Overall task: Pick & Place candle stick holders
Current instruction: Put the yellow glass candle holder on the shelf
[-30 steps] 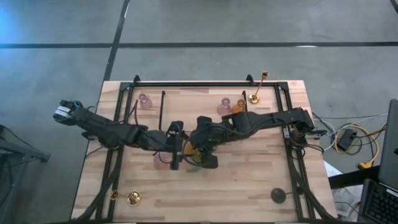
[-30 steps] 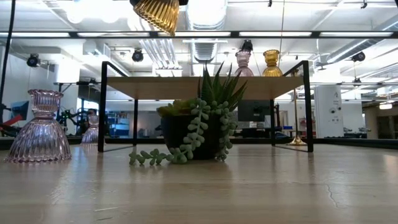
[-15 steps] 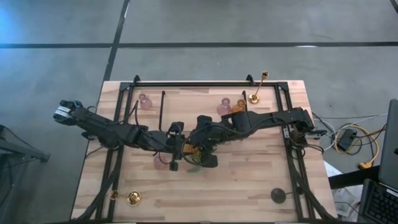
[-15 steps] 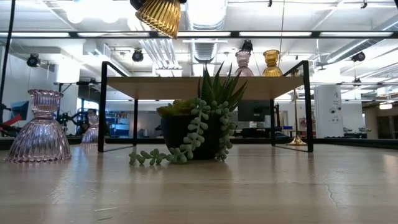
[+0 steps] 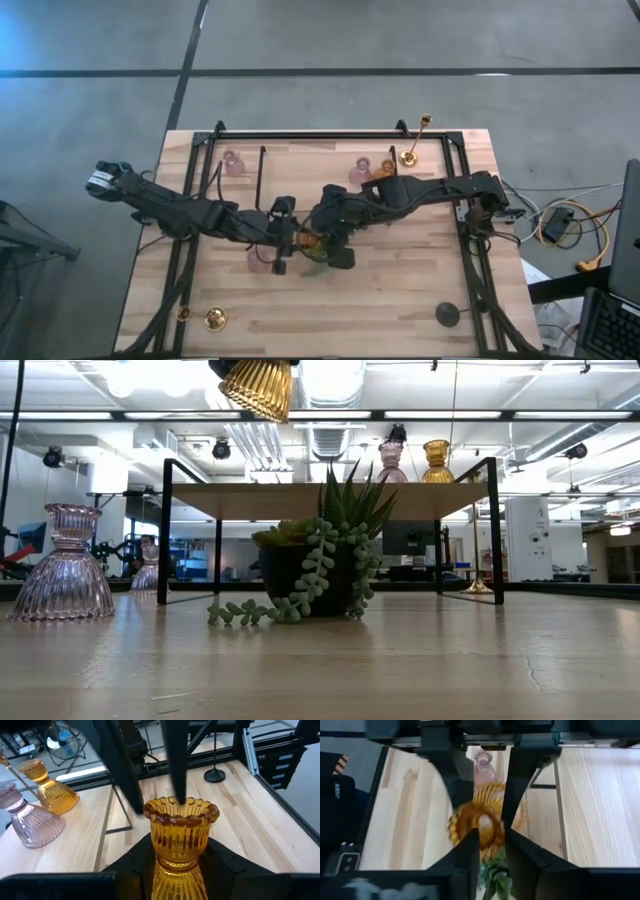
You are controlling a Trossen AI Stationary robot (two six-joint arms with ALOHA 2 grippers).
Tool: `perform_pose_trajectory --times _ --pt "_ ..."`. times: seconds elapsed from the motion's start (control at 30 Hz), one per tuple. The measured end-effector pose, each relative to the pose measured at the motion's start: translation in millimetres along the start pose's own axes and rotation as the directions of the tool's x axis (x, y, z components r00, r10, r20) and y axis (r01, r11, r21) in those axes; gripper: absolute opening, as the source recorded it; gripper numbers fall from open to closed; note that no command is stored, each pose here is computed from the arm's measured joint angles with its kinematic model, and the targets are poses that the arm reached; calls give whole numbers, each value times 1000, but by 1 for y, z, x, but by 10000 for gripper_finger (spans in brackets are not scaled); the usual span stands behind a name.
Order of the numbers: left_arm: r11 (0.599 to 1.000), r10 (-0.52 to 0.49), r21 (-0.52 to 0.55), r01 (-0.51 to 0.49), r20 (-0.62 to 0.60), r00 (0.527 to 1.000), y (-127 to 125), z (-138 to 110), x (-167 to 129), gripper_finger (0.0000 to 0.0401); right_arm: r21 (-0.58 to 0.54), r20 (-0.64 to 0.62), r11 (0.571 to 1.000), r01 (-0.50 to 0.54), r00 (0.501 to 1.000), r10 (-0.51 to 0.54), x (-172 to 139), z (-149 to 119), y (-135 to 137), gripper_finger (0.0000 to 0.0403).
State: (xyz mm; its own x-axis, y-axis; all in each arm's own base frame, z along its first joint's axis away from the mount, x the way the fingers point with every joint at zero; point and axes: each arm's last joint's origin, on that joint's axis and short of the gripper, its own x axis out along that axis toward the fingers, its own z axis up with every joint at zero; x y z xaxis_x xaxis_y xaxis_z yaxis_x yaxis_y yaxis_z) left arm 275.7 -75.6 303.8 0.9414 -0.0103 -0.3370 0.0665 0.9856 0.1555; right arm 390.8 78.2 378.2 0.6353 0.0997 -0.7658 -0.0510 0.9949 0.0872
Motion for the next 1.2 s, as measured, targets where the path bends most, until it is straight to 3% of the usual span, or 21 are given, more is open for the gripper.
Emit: perform_pose_trajectory --times 0.27,0.5,0.87,1.03,1.2 --pt "998 56 0 -56 -3 998 2 0 -2 124 91 -102 996 20 995 -11 -27 -14 -2 144" --pt "984 179 3 -179 0 984 8 3 -10 124 195 -215 976 101 975 -58 -42 -30 0 137" --pt "922 386 -23 -385 17 922 23 9 -34 124 100 -268 969 224 944 -191 -48 -50 41 103" --pt "879 475 -64 -473 19 880 32 -1 -44 124 42 -248 939 341 914 -321 -49 -63 60 90" --pt "846 527 -156 -511 92 845 44 -17 -55 124 15 -246 918 396 892 -381 -43 -76 71 75"
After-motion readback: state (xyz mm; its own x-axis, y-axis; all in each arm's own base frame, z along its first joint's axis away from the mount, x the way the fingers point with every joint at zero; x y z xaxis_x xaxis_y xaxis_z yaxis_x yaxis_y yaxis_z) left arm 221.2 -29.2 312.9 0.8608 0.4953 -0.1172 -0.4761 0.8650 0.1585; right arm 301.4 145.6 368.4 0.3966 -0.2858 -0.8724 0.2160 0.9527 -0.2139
